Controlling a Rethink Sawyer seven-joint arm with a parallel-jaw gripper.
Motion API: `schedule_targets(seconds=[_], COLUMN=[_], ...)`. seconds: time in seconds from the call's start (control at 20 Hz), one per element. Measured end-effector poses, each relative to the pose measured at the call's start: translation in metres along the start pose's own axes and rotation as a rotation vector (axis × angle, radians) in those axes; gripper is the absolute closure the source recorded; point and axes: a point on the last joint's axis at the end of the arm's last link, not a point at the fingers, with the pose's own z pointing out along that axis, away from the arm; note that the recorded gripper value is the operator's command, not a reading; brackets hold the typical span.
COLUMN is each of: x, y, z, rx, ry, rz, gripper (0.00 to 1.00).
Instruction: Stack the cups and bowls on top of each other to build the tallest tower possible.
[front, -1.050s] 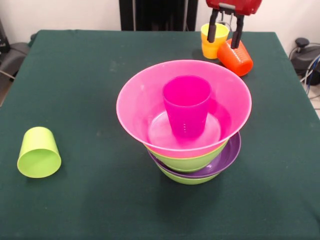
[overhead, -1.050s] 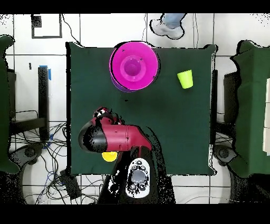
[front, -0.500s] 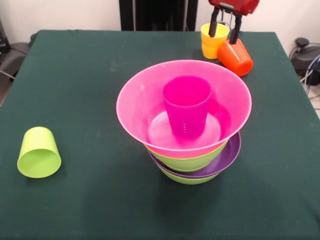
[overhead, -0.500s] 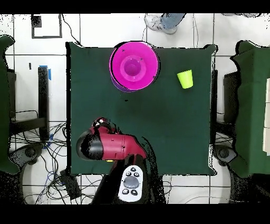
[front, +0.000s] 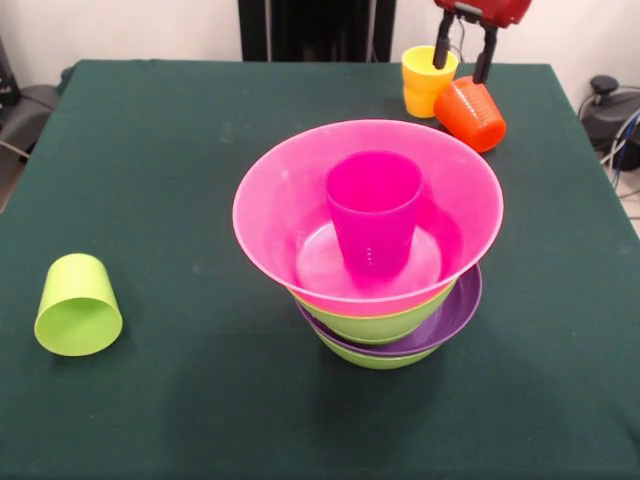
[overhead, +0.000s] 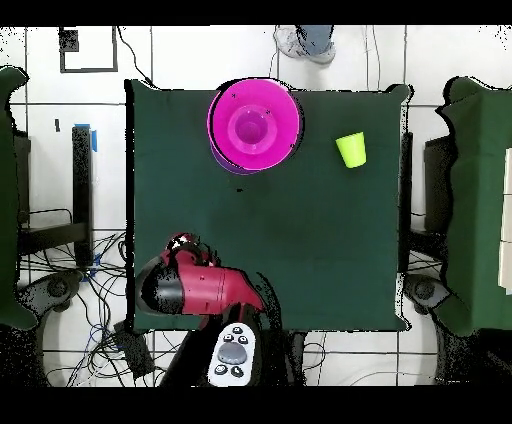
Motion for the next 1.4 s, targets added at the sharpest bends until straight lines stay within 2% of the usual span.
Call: schedule_targets(seconds=[0.4,0.75,1.4], x=[0.02,0.038,0.034], y=[0.008,0.008,0.005], z=[0.011,0.016,0.015], rx=[-0.026,-0.014,-0.005], ry=[-0.031,-0.03,-0.036], rz=[0.017,0.031,0.06], gripper=[0.0,0.0,0.0])
